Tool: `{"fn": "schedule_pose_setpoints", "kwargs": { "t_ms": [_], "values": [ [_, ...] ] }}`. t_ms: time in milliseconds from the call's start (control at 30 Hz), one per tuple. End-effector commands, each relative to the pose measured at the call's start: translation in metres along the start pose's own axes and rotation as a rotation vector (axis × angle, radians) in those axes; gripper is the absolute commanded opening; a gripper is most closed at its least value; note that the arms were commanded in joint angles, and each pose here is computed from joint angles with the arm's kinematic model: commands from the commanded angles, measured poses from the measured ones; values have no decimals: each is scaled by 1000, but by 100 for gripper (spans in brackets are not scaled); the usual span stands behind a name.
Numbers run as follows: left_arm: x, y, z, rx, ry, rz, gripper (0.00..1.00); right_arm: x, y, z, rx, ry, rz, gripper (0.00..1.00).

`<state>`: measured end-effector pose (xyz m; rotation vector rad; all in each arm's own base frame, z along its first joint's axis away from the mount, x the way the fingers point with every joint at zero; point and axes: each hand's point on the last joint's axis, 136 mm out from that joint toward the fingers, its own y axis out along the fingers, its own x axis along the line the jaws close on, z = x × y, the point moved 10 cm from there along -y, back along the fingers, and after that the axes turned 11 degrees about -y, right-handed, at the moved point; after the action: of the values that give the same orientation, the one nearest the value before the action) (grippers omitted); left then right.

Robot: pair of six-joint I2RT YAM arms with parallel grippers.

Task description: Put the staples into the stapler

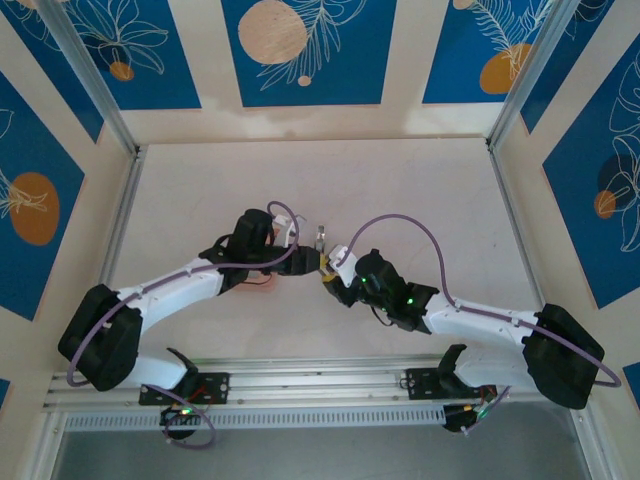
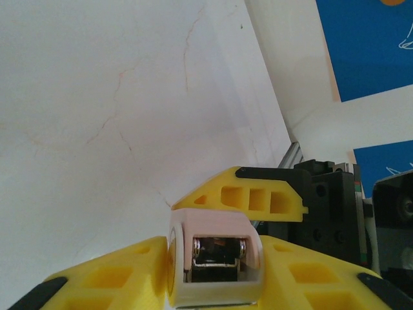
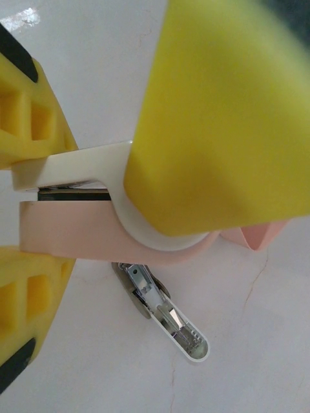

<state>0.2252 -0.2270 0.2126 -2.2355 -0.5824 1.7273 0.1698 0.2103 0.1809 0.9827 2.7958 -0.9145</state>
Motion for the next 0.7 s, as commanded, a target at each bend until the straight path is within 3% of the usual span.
{"fn": "schedule_pose_setpoints", "kwargs": {
  "t_ms": [0, 267, 500, 567, 667],
  "values": [
    [-2, 6, 3, 32, 1, 14, 35, -8, -3, -26, -118, 8, 40, 20],
    [-3, 11, 5, 60, -5, 36, 31, -8, 3, -30, -103, 12, 38, 20],
    [-2, 9, 5, 34, 23, 12, 15, -8, 3, -32, -109, 20, 32, 23],
    [0, 8, 5, 19, 43, 1, 11, -9, 1, -32, -115, 27, 24, 30],
    [1, 7, 4, -2, 108, 12, 9, -9, -6, -31, -145, 44, -16, 49]
  ]
}}
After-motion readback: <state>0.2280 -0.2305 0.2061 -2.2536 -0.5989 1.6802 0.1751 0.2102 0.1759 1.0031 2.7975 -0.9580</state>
